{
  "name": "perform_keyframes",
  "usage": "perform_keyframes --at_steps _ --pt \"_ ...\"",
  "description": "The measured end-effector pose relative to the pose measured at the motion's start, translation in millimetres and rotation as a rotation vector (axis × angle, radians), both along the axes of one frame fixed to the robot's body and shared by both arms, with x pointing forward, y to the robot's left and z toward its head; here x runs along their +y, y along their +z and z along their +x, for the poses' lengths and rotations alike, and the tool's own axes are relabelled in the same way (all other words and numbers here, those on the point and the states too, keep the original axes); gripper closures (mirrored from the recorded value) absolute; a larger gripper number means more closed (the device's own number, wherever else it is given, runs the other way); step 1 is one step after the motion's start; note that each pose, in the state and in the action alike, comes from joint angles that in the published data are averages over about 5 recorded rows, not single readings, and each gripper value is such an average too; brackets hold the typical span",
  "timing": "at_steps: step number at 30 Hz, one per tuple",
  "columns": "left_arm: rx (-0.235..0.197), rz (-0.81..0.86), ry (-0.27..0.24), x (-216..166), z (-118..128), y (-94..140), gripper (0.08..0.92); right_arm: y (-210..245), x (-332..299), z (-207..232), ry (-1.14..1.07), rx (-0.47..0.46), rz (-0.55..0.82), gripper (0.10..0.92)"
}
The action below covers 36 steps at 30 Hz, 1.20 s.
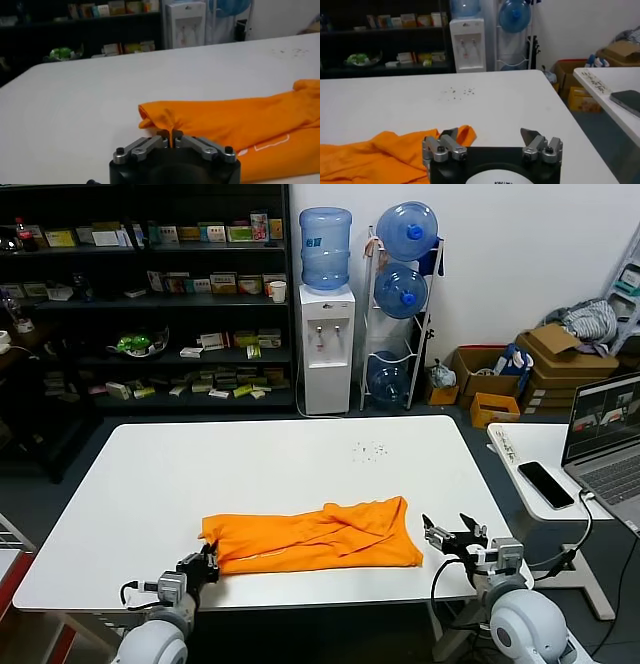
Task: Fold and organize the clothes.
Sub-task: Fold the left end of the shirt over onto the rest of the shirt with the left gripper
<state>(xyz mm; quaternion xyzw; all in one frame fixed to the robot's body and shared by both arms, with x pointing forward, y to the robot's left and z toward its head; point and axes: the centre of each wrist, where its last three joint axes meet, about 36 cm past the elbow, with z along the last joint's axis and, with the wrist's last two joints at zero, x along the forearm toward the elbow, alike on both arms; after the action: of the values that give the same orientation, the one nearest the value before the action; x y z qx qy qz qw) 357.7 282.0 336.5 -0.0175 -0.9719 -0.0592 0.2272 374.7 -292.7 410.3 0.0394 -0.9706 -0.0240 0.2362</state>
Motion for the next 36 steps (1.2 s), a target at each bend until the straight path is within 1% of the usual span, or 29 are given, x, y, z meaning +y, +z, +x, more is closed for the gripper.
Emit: perform_keyframes --at_steps 3,7,15,17,19,22,25,31,36 --pt "-0.022 0.033 0.006 17 -1 14 0.870 -1 2 3 -0.001 -0.006 0.008 0.200" --pt "-0.038 0.116 0.022 53 -3 32 0.870 -1 7 8 0.002 -0.014 0.020 0.200" --pt "-0.036 0.334 0.061 143 -13 60 0.870 -6 18 14 0.009 -0.023 0.041 0.200" --pt "-0.040 0.361 0.068 156 -16 67 0.870 -8 20 14 0.010 -0.020 0.045 0.200" --pt "-0.048 0.363 0.066 159 -18 74 0.870 -10 23 14 0.009 -0.015 0.048 0.200" --pt "-0.065 0.323 0.045 148 -20 82 0.870 -13 26 15 0.004 -0.008 0.053 0.200" --pt "-0.071 0.238 0.020 124 -21 83 0.870 -17 29 16 -0.004 0.002 0.056 0.200" --pt "-0.042 0.019 -0.005 58 -18 69 0.870 -26 34 15 -0.029 0.028 0.061 0.200" --pt "-0.023 -0.121 -0.030 4 -12 56 0.870 -33 38 14 -0.045 0.046 0.070 0.200"
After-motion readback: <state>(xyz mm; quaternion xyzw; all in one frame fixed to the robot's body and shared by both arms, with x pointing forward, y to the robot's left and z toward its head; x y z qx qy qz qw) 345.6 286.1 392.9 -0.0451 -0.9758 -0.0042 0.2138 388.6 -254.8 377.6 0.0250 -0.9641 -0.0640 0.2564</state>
